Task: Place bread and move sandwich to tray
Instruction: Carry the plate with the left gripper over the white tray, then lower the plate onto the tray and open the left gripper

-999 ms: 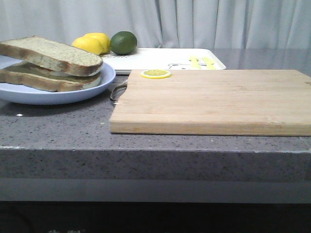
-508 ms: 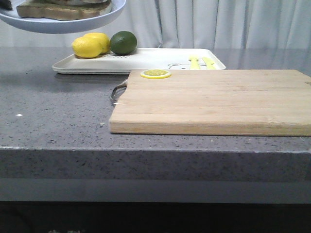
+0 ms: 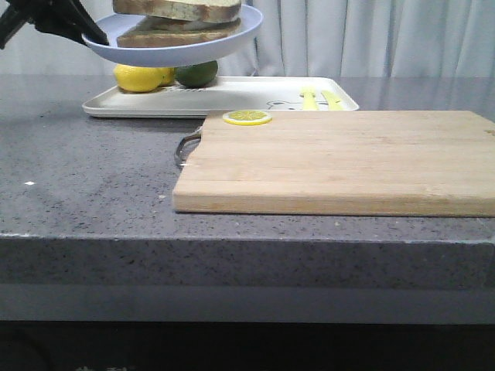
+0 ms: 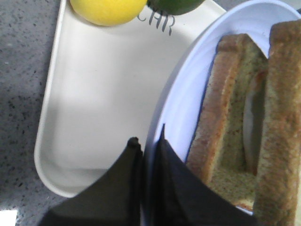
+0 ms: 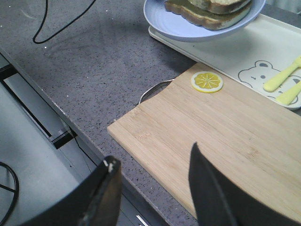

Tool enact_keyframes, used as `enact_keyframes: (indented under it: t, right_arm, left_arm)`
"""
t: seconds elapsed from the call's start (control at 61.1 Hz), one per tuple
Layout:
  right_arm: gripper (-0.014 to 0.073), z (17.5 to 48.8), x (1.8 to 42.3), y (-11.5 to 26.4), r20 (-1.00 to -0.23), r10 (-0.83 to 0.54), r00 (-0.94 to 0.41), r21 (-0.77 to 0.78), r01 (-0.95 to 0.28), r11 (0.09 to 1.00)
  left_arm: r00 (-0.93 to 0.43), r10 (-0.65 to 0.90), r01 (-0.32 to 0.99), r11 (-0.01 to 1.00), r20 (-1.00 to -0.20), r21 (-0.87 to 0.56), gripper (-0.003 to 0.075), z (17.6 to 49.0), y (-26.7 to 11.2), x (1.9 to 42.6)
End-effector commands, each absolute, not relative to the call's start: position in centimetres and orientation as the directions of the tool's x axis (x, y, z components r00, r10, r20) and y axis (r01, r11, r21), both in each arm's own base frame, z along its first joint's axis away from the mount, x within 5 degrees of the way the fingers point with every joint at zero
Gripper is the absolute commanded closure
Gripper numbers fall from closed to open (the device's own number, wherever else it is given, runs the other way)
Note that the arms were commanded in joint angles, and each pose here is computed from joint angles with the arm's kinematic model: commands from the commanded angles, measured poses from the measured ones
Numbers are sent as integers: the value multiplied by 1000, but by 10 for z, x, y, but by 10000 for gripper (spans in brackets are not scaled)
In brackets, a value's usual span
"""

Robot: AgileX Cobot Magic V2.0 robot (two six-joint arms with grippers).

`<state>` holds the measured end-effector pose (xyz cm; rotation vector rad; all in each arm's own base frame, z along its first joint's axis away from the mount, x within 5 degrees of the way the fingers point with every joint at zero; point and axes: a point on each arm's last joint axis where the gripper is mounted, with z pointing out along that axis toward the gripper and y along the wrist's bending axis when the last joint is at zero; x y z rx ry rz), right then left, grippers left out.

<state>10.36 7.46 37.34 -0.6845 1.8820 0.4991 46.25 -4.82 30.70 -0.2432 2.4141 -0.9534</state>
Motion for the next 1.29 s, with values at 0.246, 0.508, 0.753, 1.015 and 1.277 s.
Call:
enact_keyframes:
  t: [0.246,0.508,0.753,1.015,1.277]
  right_arm:
    - [233,387,104,73,-950,-182,-253,24,-642,767]
    - [233,387,104,73,-950,-182,-253,24,-642,767]
    - [233,387,104,73,-950,-182,-253,24,-642,767]
    - [233,387,104,73,-950,-182,-253,24,-642,767]
    - [233,387,104,73,-950,-182,-253,24,-642,767]
  left_arm:
    - [-846,-395,3,667,-357,-745,741,319,-57,477]
    - [-851,-398,-9,663,-342,-748,739,310,-59,481]
    - [-843,-406,-4,661,-353,-750,555,311,-58,482]
    - [-825,-417,15,660,-383,-751,402,322,-56,480]
    - [-759,-325,157,749,-564,-644,409,373,-53,454]
